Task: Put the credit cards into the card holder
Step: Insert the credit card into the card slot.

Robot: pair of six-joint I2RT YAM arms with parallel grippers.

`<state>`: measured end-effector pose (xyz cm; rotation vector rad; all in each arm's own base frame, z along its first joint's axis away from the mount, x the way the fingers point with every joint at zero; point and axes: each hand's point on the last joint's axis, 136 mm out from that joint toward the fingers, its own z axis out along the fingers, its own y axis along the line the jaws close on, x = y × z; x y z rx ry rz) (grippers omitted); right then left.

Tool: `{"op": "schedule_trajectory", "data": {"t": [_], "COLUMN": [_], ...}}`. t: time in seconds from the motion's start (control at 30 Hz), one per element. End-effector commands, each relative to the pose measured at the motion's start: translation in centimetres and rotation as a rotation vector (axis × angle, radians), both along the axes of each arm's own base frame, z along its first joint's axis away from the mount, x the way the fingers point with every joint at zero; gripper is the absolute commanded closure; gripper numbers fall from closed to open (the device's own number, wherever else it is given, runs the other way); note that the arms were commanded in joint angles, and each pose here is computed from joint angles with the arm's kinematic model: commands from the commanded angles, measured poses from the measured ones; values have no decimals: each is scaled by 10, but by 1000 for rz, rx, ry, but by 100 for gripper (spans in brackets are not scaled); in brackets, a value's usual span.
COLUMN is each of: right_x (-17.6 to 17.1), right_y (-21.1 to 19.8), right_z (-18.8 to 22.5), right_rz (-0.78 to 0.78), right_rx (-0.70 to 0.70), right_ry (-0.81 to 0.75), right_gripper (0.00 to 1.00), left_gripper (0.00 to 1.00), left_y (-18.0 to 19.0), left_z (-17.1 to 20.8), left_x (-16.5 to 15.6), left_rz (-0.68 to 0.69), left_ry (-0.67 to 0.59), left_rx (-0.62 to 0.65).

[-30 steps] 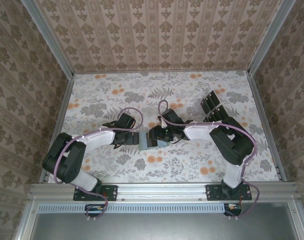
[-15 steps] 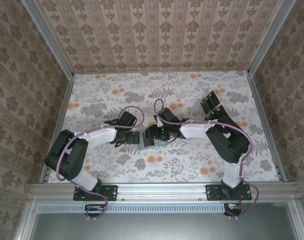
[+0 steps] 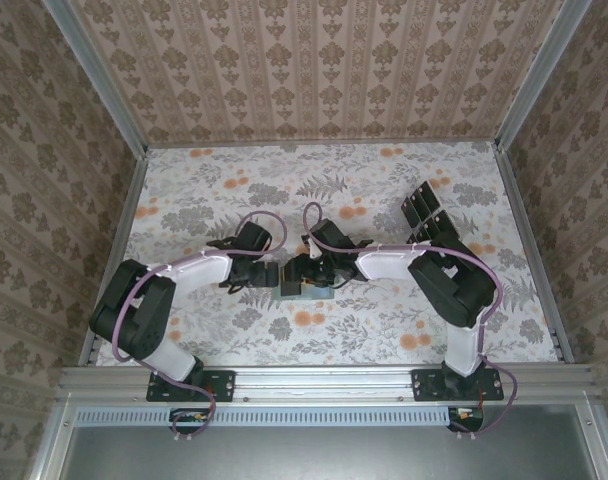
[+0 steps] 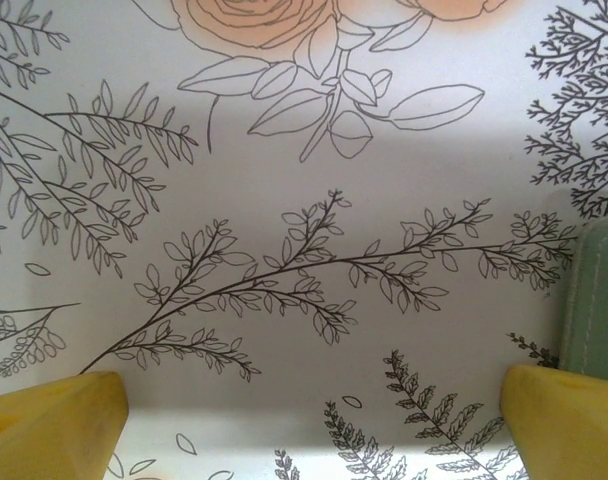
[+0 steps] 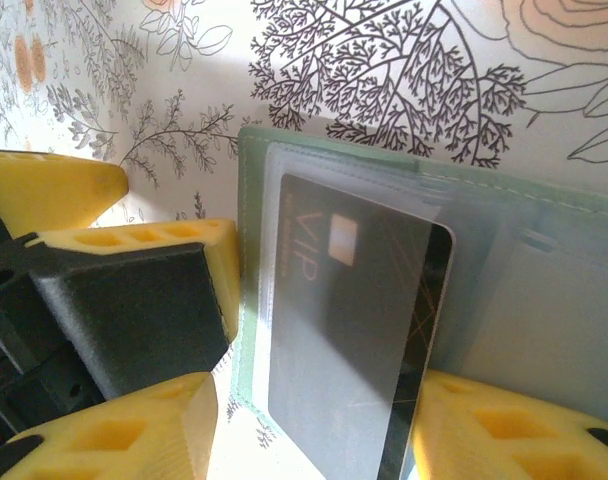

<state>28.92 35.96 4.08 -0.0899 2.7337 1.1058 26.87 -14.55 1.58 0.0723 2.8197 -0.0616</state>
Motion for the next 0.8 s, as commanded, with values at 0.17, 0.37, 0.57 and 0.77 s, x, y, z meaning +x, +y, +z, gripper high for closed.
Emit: {"op": "schedule_trajectory", "data": {"t": [0.17, 0.37, 0.57, 0.77], "right_x": [5, 6, 10, 11], "right_y": [-21, -36, -30, -21], "right_z": [41, 33, 17, 9], "right_rz": [-12, -21, -14, -2], "right_rx": [-70, -169, -185, -184], "right_ry": [-118, -130, -112, -102], "right_gripper": [44, 56, 91, 98], "left_gripper": [0, 0, 0, 0], "left_y": [-4, 1, 3, 4], "left_z": [19, 18, 11, 2], "left_x": [15, 8, 3, 1], "left_rz": [18, 25, 24, 20], "left_ry": [-78, -75, -51, -30], "left_rx": [-61, -59, -45, -31]}}
